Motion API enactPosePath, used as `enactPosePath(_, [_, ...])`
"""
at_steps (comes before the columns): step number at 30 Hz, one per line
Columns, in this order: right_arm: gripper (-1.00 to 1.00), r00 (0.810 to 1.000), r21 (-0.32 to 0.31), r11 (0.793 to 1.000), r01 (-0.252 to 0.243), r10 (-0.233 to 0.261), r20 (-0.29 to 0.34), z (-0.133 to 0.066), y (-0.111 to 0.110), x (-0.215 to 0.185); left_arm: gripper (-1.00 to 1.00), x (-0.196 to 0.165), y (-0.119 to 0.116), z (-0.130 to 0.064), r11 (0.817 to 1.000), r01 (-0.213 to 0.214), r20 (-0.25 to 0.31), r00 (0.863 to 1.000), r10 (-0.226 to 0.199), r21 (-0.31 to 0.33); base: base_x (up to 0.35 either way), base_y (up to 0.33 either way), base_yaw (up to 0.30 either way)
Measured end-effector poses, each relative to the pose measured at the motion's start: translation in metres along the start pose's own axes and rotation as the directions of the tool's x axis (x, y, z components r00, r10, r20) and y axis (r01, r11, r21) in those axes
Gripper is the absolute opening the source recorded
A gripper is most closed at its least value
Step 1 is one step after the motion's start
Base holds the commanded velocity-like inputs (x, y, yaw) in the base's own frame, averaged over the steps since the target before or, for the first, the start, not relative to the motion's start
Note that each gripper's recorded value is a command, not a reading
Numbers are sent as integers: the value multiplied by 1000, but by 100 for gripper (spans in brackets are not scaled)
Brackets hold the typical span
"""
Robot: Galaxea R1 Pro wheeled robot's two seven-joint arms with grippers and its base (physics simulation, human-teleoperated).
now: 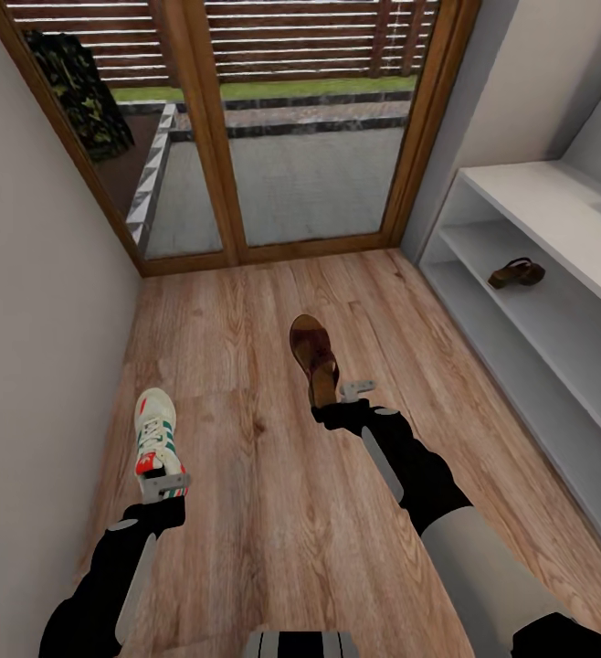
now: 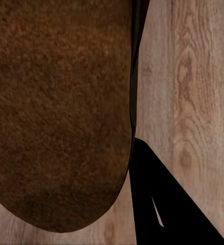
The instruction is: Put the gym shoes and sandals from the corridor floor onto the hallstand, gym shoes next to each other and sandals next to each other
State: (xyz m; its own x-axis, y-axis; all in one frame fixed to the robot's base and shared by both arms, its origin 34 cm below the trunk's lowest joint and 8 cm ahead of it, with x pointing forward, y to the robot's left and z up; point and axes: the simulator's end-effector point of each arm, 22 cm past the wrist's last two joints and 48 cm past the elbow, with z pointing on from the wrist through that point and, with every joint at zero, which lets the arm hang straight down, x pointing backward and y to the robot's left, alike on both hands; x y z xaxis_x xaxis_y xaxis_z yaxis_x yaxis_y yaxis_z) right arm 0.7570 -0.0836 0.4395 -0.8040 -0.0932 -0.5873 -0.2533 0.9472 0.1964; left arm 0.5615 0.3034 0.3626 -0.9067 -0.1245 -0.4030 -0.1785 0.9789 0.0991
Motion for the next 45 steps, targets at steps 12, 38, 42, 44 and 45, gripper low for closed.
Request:
enactPosePath(12, [-100,1000,0,1000,1,-1,0,0,0,0,-100,0,0,0,1000,-1,0,1000,1,1,114,63,-104])
enactPosePath(38, [-100,999,-2,1000,1,-1,35,0,-1,-6,-100,0,0,0,1000,1,0,1000,-1,1,0,0,-284])
enactPosePath(42, [-100,977,-2,1000,4,-4,212,-4,0,-44,-100,0,0,0,1000,0,0,1000,0,1,0,0,-285])
enactPosePath(44, [-100,971,-2,1000,3,-3,239,-5,0,-47,-100,0,0,0,1000,1,0,1000,-1,1,0,0,-285])
enactPosePath(45, [-100,971,-3,1000,1,-1,240,-5,0,-43,-100,0,0,0,1000,1,0,1000,-1,1,0,0,-285])
